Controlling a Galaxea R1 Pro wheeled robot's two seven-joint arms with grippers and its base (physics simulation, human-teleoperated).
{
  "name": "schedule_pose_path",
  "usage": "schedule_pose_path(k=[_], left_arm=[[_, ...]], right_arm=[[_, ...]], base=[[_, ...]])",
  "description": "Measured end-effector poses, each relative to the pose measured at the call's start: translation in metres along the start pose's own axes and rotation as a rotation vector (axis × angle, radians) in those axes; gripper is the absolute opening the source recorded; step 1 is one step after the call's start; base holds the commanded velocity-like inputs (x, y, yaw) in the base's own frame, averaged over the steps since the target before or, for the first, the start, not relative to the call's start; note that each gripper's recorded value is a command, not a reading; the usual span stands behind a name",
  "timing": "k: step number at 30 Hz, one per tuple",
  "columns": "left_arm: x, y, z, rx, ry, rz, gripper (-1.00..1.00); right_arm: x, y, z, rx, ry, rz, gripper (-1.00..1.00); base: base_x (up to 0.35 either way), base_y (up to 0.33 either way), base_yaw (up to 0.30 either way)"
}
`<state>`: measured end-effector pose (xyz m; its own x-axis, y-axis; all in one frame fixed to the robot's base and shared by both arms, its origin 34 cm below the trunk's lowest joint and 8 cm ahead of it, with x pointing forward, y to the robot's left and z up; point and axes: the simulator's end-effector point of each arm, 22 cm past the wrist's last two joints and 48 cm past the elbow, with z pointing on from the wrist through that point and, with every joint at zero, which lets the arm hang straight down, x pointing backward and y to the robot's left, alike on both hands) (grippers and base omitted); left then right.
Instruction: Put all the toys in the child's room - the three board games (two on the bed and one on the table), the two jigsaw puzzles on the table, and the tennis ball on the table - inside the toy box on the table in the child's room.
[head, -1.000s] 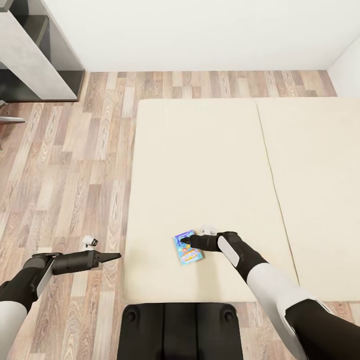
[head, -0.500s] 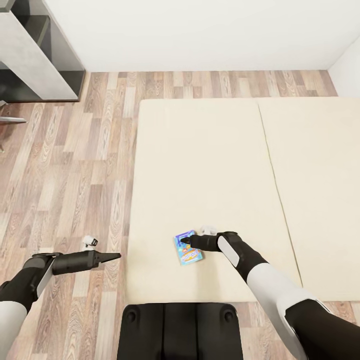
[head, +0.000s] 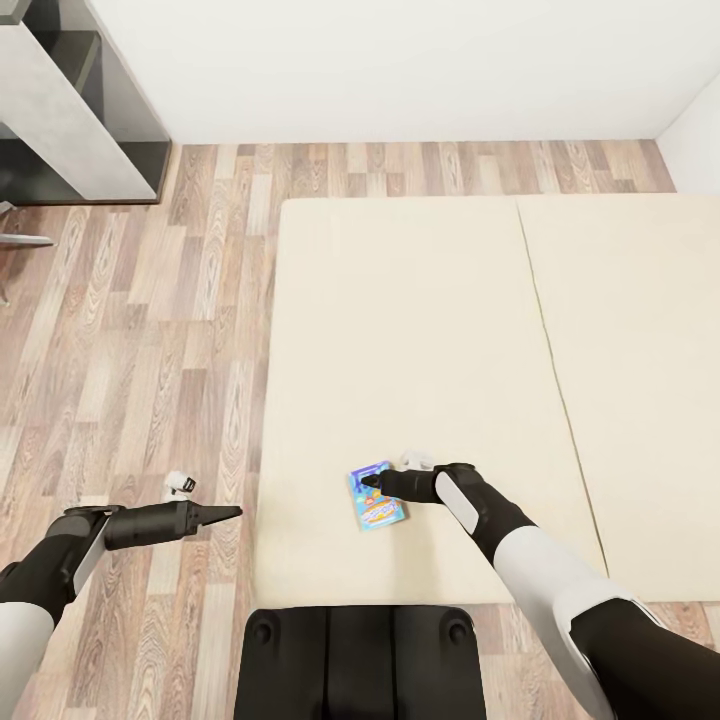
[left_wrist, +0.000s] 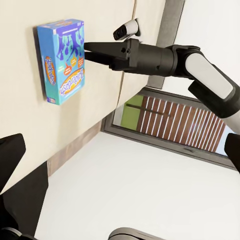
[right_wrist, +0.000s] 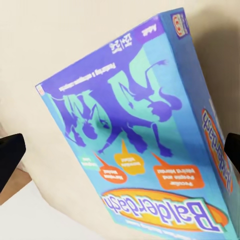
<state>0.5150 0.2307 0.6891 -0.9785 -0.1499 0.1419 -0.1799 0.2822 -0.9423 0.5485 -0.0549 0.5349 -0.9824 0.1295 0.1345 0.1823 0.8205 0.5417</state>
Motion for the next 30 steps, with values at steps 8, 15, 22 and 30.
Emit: schedule_pose_path(k=[8, 15, 22, 30], left_arm=[[0.0, 0.0, 0.0, 0.0, 0.0, 0.0, 1.0], [-0.001, 0.001, -0.003, -0.005, 0.0, 0.001, 1.0], [-0.001, 0.002, -0.006, -0.011, 0.0, 0.002, 1.0], [-0.001, 0.002, -0.007, -0.013, 0.001, 0.002, 1.0]], right_arm=[[0.0, 0.0, 0.0, 0.001, -0.001, -0.001, 1.0], [0.001, -0.001, 0.0, 0.002, 0.001, 0.001, 1.0], [0.002, -0.003, 0.0, 0.003, 0.005, 0.005, 1.0], [0.005, 0.008, 0.003, -0.022, 0.011, 0.011, 1.0]], base=[[0.0, 0.0, 0.0], [0.0, 0.0, 0.0], [0.0, 0.0, 0.0], [0.0, 0.0, 0.0]])
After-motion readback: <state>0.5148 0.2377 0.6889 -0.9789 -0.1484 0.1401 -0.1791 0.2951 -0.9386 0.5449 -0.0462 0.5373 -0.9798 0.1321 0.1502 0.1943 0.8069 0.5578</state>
